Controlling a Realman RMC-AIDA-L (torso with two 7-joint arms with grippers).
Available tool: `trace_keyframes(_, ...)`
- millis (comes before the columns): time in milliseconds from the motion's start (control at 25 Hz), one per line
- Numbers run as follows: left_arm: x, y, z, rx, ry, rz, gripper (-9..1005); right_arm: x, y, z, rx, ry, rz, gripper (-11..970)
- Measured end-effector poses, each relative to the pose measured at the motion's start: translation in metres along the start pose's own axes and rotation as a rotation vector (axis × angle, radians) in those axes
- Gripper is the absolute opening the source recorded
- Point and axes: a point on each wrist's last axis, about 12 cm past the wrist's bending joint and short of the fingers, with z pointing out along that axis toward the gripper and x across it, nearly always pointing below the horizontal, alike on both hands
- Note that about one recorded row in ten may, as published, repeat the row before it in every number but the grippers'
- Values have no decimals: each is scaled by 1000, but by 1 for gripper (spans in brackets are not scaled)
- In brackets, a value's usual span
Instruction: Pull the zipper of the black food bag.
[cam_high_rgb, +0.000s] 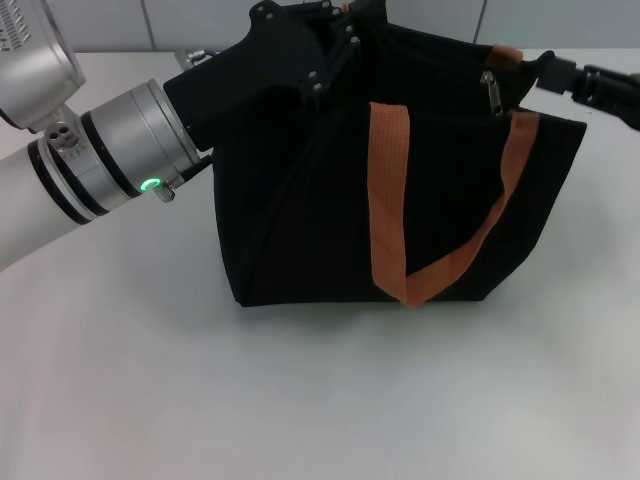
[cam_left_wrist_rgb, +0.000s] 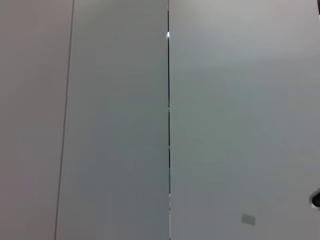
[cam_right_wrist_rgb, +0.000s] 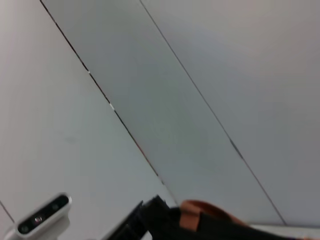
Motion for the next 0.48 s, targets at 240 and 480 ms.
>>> trace_keyframes(240,0,0,0,-4,3,0,27,-2,-5,9,24,-3,-7,308)
trace_keyframes(480,1,2,0,-14,10,-1,27,6,-8,21,39,55,3,308)
